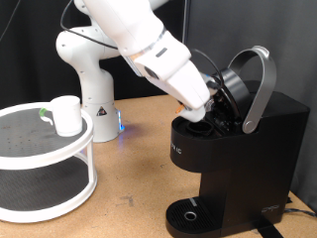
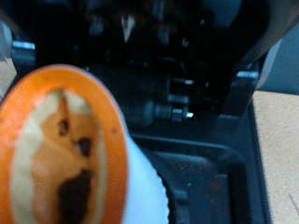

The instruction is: Make a cup of coffee with the keurig machine

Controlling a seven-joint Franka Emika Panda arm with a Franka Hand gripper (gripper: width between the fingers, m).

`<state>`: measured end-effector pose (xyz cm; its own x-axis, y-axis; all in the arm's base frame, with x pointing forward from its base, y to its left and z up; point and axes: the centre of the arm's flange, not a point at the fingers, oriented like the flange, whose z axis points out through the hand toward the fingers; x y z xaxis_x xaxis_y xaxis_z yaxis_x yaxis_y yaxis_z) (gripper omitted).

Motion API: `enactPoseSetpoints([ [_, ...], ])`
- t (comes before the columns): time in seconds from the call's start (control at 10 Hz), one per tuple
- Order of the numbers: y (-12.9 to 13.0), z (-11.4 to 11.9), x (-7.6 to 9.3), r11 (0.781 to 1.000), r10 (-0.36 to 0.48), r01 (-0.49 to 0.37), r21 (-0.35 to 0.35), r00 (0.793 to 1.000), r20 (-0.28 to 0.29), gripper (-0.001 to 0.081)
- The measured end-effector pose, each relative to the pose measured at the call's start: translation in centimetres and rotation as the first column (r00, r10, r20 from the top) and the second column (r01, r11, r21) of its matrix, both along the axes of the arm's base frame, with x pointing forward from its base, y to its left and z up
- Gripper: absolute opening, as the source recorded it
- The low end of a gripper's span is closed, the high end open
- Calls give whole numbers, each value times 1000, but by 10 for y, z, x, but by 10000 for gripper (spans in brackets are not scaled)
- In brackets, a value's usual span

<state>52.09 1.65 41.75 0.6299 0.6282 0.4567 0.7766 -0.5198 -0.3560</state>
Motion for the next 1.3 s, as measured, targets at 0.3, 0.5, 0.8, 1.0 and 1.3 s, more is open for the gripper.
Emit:
enactPoseSetpoints([
  [0.3, 9, -18, 3, 1000, 15, -16, -25, 999, -39, 84],
  [0.5, 14, -21, 3, 999, 18, -20, -28, 999, -50, 84],
  [0.8, 21, -24, 4, 998, 36, -39, -42, 997, -65, 84],
  [1.0, 24, -23, 5, 996, 51, -55, -66, 996, -67, 84],
  [1.3, 28, -23, 7, 995, 57, -62, -83, 996, -63, 84],
])
